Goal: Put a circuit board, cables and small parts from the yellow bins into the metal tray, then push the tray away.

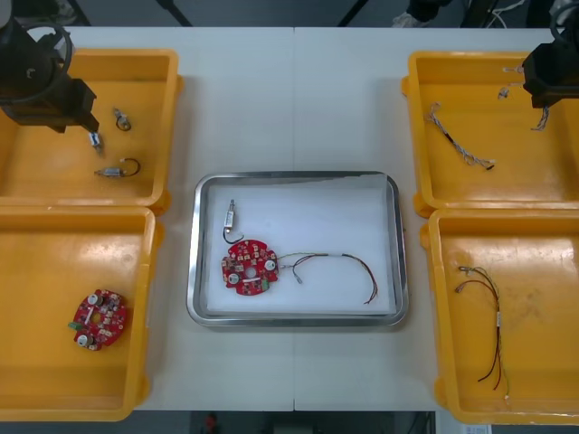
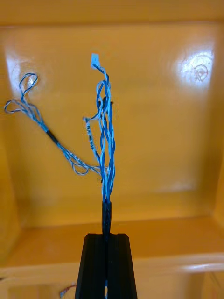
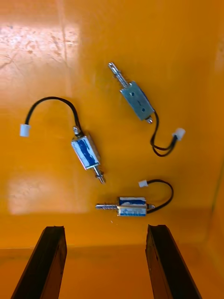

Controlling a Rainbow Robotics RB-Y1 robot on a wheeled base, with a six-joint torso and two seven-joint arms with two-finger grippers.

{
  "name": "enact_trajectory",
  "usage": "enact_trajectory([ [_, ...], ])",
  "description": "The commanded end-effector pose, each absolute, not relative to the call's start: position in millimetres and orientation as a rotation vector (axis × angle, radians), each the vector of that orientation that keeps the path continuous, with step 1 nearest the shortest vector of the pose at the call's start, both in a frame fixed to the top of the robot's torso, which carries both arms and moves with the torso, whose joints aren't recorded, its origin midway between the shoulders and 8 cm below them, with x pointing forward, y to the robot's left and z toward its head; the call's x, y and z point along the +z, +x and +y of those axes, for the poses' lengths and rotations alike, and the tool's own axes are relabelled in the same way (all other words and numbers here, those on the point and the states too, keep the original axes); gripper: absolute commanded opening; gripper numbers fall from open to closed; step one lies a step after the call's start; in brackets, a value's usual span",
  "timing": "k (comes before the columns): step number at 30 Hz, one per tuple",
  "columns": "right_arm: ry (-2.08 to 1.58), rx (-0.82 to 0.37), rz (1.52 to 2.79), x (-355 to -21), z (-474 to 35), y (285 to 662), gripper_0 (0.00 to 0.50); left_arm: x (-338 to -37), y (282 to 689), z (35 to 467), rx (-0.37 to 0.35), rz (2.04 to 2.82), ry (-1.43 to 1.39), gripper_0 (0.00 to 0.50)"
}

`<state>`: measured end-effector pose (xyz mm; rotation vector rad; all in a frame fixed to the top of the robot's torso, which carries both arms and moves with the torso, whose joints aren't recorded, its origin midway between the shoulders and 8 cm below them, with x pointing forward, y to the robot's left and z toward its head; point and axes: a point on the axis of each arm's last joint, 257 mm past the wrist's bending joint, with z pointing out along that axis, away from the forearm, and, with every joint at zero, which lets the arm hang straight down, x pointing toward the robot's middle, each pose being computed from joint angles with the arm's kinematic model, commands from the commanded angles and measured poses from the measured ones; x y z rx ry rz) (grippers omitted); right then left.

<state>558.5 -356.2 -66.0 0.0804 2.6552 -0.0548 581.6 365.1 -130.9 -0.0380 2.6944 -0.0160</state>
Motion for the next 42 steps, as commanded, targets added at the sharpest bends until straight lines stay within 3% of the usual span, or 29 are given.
enact_trajectory([
  [1,-0.050,-0.105,2.546,-17,-351,562,0.000,-94,608,367,-0.006,2.597,0.017,0.500],
  [14,-0.569,-0.099,2.368,-11,-253,533,0.000,-128,637,354,-0.039,2.559,-0.009,0.500],
  [27,-1.260,-0.158,2.185,-54,-160,476,0.000,-168,652,363,0.040,2.531,0.002,0.500],
  [32,-1.500,-0.268,2.082,-77,-143,471,0.000,-173,652,365,0.038,2.530,-0.006,0.500],
  [33,-1.524,-0.281,2.066,-80,-141,471,0.000,-173,652,364,0.041,2.531,-0.001,0.486],
  [34,-1.583,-0.316,2.019,-86,-134,474,0.000,-173,652,363,0.035,2.531,0.000,0.306],
  [35,-1.605,-0.327,1.997,-87,-130,475,0.000,-173,652,364,0.037,2.531,0.001,0.206],
  [36,-1.643,-0.348,1.962,-92,-125,476,0.000,-173,651,364,0.035,2.533,0.000,0.000],
  [42,-1.770,-0.328,1.849,-125,-88,484,0.000,-172,649,366,0.036,2.542,-0.001,0.000],
])
